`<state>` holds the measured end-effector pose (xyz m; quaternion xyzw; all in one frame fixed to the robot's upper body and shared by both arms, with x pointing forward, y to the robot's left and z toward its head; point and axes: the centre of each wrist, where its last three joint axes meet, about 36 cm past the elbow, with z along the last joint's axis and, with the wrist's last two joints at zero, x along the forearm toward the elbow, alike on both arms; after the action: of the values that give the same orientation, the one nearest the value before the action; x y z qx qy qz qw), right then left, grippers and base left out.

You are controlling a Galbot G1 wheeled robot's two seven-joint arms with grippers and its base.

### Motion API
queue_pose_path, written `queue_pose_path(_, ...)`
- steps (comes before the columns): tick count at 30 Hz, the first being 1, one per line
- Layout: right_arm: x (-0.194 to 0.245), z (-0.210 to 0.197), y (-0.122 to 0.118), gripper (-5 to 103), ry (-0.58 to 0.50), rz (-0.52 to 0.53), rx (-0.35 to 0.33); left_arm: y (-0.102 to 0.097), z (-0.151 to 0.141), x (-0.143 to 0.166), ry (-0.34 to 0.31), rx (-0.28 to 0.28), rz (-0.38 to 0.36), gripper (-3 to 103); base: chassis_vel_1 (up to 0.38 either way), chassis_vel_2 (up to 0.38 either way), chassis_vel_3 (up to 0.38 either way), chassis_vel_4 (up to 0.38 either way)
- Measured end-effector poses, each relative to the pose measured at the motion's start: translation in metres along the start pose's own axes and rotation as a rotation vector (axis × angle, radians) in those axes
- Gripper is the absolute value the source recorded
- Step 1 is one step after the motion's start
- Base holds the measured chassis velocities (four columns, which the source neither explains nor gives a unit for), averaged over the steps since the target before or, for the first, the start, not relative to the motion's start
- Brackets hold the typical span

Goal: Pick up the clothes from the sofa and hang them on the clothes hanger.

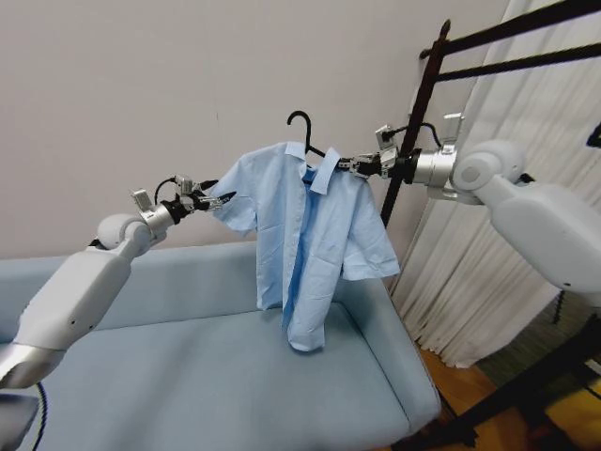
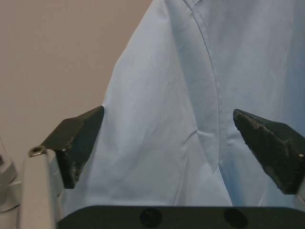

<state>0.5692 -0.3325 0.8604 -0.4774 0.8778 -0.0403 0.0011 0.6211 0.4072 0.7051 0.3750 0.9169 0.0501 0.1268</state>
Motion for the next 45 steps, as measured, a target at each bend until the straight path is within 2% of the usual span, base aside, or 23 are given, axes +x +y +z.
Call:
queue_pose_path(1,-0.001,-0.001,0.001,2,-0.001,-0.002,0.0,0.0,0.0,0.0,0.001,0.001,0.006,83,0.0,0.0,0.0,0.0)
queue_pose_path(3,-0.001,-0.001,0.001,2,-0.001,-0.003,-0.001,0.0,0.0,0.0,0.002,0.001,0.008,83,0.0,0.0,0.0,0.0)
queue_pose_path(4,-0.002,-0.002,0.001,2,-0.002,-0.004,-0.002,0.0,0.0,0.0,0.003,0.001,0.013,78,0.0,0.0,0.0,0.0)
queue_pose_path(5,-0.003,-0.002,0.003,2,-0.002,-0.007,-0.003,0.0,0.0,0.0,0.005,0.002,0.021,68,0.0,0.0,0.0,0.0)
queue_pose_path(7,-0.003,-0.002,0.003,2,-0.002,-0.008,-0.004,0.0,0.0,0.0,0.005,0.002,0.022,68,0.0,0.0,0.0,0.0)
queue_pose_path(9,-0.003,-0.002,0.004,2,-0.002,-0.01,-0.006,0.0,0.002,0.0,0.008,0.006,0.03,55,0.0,0.0,0.0,0.0)
queue_pose_path(10,-0.003,-0.002,0.004,2,-0.002,-0.01,-0.006,0.0,0.002,0.0,0.008,0.006,0.03,55,0.0,0.0,0.0,0.0)
queue_pose_path(14,-0.002,-0.002,0.005,2,-0.001,-0.009,-0.007,0.001,0.003,0.002,0.013,0.007,0.038,34,0.0,0.0,0.0,0.0)
queue_pose_path(16,-0.002,-0.002,0.005,2,-0.001,-0.008,-0.007,0.001,0.003,0.003,0.014,0.007,0.04,34,0.0,0.0,0.0,0.0)
queue_pose_path(19,-0.002,-0.003,0.005,2,-0.002,-0.007,-0.007,0.003,0.001,0.006,0.015,0.005,0.046,18,0.0,0.0,0.0,0.0)
queue_pose_path(20,-0.002,-0.003,0.005,2,-0.002,-0.007,-0.007,0.003,0.001,0.006,0.015,0.005,0.046,18,0.0,0.0,0.0,0.0)
queue_pose_path(22,-0.002,-0.003,0.005,2,-0.001,-0.007,-0.006,0.004,0.001,0.007,0.016,0.006,0.049,7,0.0,0.0,0.0,0.0)
queue_pose_path(24,-0.001,-0.003,0.005,2,-0.001,-0.008,-0.004,0.004,0.001,0.007,0.015,0.006,0.051,3,0.0,0.0,0.0,0.0)
queue_pose_path(45,0.007,0.001,-0.007,2,0.012,0.046,0.033,0.02,-0.002,0.02,0.009,0.007,0.025,0,0.0,0.0,0.0,0.0)
